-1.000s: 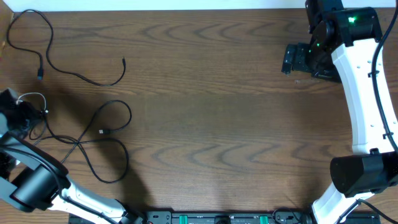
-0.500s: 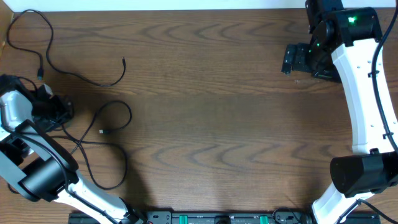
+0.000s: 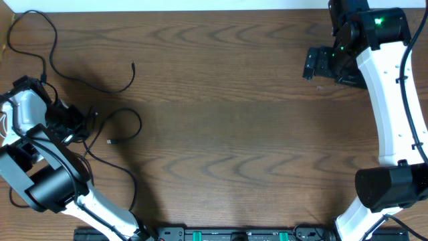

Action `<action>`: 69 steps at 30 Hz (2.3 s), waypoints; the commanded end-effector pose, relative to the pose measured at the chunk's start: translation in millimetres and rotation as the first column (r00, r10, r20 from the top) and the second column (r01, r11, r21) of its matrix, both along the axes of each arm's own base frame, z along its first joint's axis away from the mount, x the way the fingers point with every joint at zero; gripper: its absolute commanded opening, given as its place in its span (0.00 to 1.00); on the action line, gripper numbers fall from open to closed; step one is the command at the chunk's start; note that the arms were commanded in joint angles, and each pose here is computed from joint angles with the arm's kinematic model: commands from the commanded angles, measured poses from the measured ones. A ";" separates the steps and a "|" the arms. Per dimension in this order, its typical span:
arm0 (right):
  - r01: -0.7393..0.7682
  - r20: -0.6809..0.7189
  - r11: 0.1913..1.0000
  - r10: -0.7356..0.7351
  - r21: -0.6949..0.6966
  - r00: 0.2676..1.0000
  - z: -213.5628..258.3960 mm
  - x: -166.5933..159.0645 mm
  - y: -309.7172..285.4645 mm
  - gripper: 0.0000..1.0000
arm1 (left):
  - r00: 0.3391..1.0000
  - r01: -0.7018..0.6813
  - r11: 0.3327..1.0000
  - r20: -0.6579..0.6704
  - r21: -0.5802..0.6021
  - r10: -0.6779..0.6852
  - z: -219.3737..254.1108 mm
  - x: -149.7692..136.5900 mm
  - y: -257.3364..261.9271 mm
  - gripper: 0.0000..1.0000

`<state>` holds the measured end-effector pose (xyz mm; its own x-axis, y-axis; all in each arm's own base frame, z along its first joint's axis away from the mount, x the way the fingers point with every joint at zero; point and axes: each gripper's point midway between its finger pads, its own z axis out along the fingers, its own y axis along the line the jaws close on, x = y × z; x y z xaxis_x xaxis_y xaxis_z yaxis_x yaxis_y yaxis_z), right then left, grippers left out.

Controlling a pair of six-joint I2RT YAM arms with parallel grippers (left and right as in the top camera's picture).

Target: Untangle cables

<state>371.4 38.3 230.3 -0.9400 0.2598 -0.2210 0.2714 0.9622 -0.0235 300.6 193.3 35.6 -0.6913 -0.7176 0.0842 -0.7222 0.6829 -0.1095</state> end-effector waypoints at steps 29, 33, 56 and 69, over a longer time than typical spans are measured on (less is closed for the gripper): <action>0.000 0.022 1.000 0.000 -0.013 1.000 6.8 1.6 -3.4 0.99 | 0.931 -0.209 0.920 0.356 0.333 0.083 192.2 -30.6 5.3 0.91; 0.000 0.022 1.000 0.000 -0.013 1.000 6.8 1.6 -3.4 0.99 | 0.909 -0.186 0.950 0.411 0.252 0.069 202.4 -28.0 -18.4 0.92; -0.018 0.036 0.994 0.014 0.109 0.999 7.1 5.9 18.1 0.99 | 0.600 0.258 0.911 0.685 0.323 -0.413 305.0 -113.1 -194.4 0.93; -0.028 -0.085 0.993 0.037 0.112 0.996 15.8 -44.6 26.8 0.99 | 0.603 0.260 0.911 0.683 0.321 -0.413 297.6 -177.0 -213.8 0.99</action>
